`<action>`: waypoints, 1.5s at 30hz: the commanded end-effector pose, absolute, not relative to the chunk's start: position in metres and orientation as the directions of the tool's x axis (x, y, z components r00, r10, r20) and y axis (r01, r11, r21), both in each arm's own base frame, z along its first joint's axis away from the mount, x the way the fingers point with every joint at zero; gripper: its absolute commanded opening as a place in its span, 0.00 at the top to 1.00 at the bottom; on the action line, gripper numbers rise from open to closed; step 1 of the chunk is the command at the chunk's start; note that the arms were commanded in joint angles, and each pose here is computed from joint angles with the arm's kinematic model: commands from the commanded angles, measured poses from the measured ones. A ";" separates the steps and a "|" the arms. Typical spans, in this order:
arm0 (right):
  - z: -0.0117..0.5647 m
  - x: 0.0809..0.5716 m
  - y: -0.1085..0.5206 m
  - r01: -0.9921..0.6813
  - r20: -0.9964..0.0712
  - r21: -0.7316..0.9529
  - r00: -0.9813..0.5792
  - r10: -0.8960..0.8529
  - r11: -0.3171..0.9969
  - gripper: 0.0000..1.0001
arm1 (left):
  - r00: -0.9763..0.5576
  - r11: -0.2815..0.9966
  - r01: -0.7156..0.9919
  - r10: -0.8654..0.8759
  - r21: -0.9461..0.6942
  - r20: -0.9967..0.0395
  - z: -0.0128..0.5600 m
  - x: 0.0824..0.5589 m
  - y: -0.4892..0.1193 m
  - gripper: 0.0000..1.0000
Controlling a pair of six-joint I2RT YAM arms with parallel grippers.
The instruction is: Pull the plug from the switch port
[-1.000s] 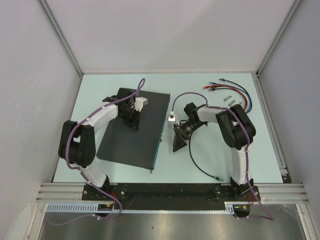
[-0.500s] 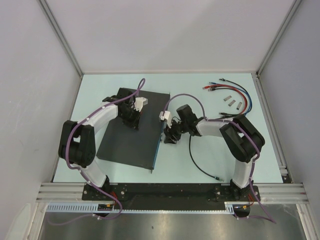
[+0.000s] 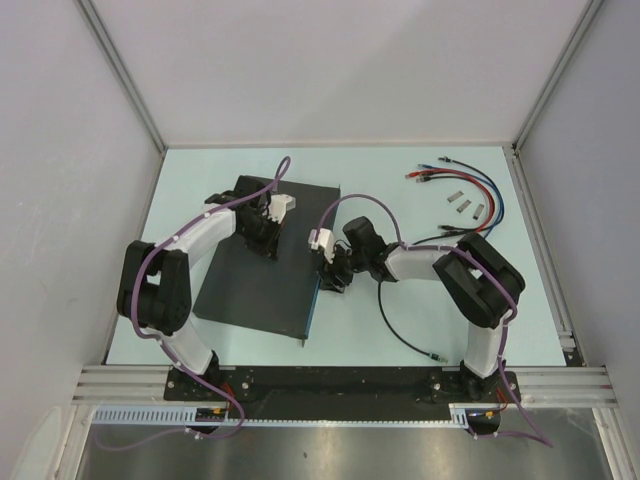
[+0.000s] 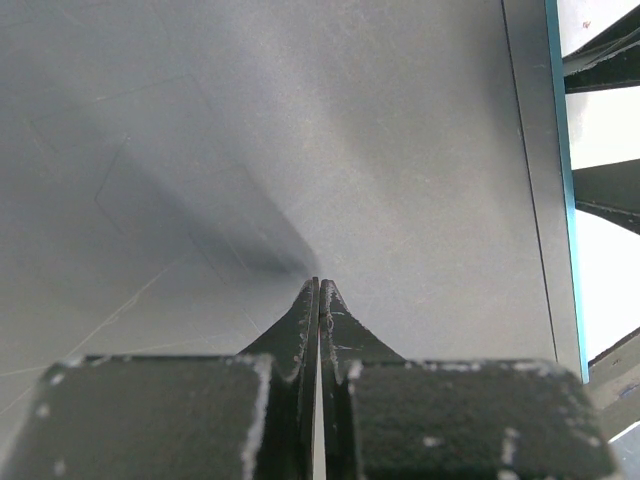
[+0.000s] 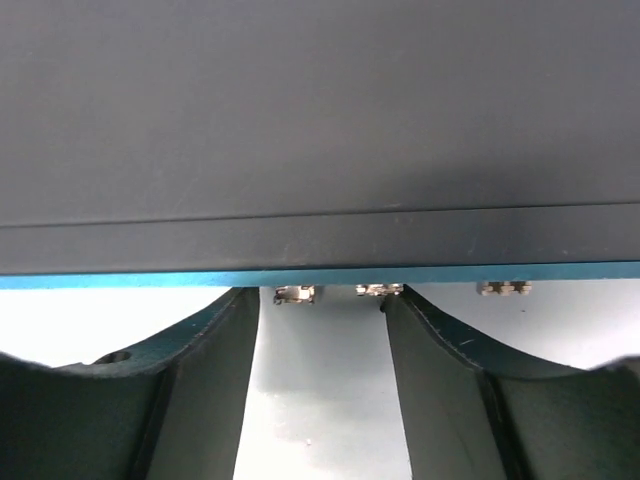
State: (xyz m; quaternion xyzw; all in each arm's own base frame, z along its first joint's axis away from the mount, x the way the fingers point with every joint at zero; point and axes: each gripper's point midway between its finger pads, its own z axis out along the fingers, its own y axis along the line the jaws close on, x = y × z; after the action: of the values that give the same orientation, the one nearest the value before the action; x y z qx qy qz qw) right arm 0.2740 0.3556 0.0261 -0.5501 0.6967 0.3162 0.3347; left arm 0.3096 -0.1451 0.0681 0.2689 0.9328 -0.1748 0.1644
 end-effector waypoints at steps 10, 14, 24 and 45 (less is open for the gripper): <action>0.038 0.265 0.357 -0.994 -0.805 -0.072 0.007 -0.593 0.087 0.97 | -0.768 0.777 0.591 0.457 -0.219 -0.450 0.079 0.317 -0.149 1.00; 0.045 0.247 0.322 -0.992 -0.709 -0.121 0.063 -0.702 0.034 0.99 | -0.765 0.772 0.595 0.457 -0.225 -0.455 0.080 0.316 -0.150 0.99; 0.074 0.246 0.222 -0.970 -0.638 0.000 -0.187 -0.747 0.243 1.00 | -0.764 0.769 0.596 0.453 -0.232 -0.460 0.083 0.319 -0.152 0.99; 0.098 0.475 -0.021 0.027 -0.798 0.212 -0.573 0.189 0.977 1.00 | -0.764 0.764 0.597 0.448 -0.245 -0.464 0.094 0.330 -0.159 0.79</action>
State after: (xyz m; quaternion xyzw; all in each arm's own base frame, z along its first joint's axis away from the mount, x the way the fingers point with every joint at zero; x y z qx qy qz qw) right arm 0.4325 -0.0160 0.0647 0.0353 0.9119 0.0910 0.3986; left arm 0.3174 -0.1556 0.0781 0.2723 0.9269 -0.1975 0.1667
